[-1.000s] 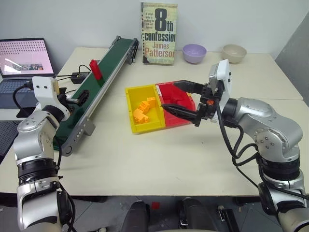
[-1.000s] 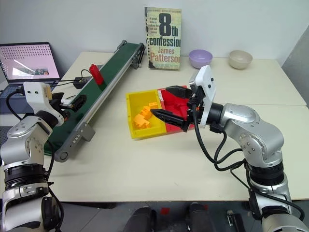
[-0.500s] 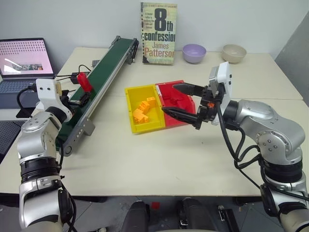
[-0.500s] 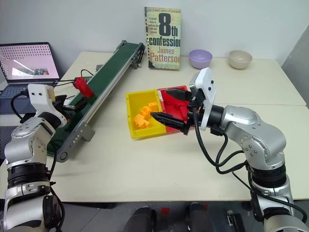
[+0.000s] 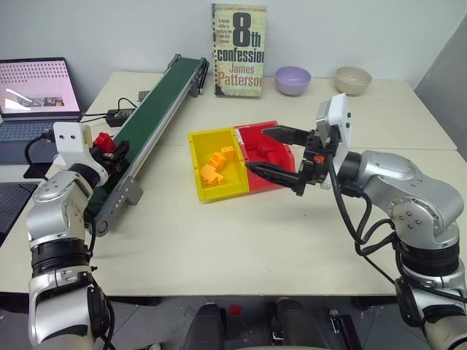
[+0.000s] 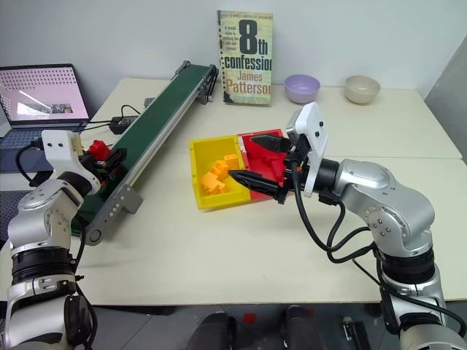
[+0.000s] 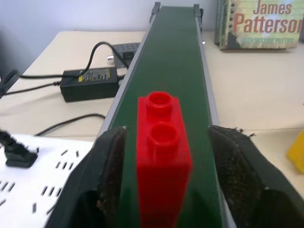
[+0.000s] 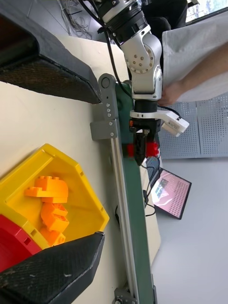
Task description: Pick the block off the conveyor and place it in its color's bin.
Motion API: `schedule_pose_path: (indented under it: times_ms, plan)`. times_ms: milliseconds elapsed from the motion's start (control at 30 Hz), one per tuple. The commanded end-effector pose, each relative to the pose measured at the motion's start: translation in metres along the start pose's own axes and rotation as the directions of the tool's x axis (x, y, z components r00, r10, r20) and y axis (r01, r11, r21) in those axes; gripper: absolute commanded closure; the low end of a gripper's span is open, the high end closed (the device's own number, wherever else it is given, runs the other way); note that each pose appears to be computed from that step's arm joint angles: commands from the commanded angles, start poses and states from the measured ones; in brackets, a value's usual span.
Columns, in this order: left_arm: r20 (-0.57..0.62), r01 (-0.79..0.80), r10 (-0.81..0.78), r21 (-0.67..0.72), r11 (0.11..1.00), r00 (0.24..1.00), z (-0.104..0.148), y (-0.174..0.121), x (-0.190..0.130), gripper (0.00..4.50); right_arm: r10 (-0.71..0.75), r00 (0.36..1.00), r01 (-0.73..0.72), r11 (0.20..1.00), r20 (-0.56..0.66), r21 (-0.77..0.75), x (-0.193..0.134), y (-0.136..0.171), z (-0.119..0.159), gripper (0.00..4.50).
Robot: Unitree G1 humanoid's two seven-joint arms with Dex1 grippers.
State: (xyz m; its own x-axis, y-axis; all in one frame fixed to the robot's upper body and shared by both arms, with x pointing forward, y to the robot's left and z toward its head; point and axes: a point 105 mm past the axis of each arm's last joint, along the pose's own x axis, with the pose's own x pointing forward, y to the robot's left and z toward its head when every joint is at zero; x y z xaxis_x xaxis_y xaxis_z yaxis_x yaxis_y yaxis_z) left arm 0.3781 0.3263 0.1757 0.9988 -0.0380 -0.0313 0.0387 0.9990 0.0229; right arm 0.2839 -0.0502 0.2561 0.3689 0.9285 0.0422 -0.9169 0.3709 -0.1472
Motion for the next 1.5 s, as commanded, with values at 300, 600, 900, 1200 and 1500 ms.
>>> schedule_pose_path:
  times_ms: [300, 600, 900, 1200, 1500]
  plan:
    - [0.093, -0.015, 0.013, 0.022, 1.0, 0.996, 0.034, 0.004, -0.024, 3.96, -0.013, 0.999, 0.013, 1.0, 0.044, -0.012, -0.005, 0.0, 0.008, 0.0]
    - [0.092, 0.248, -0.252, 0.049, 0.967, 0.963, 0.063, -0.066, 0.008, 3.97, -0.312, 0.947, 0.306, 0.949, -0.078, -0.081, -0.032, -0.021, -0.024, 0.0]
    - [0.059, 0.682, -0.69, 0.111, 0.723, 0.722, 0.083, -0.191, 0.03, 3.97, -0.504, 0.86, 0.496, 0.862, -0.073, -0.108, -0.056, -0.028, -0.022, 0.0]
    - [-0.007, 0.847, -0.869, 0.228, 0.48, 0.495, 0.074, -0.29, 0.054, 3.97, -0.638, 0.762, 0.629, 0.77, -0.112, -0.108, -0.072, -0.017, -0.036, 0.0]
    - [-0.017, 0.857, -0.875, 0.213, 0.469, 0.483, 0.063, -0.304, 0.064, 2.75, -0.691, 0.713, 0.681, 0.723, -0.12, -0.12, -0.081, -0.014, -0.035, 0.0]
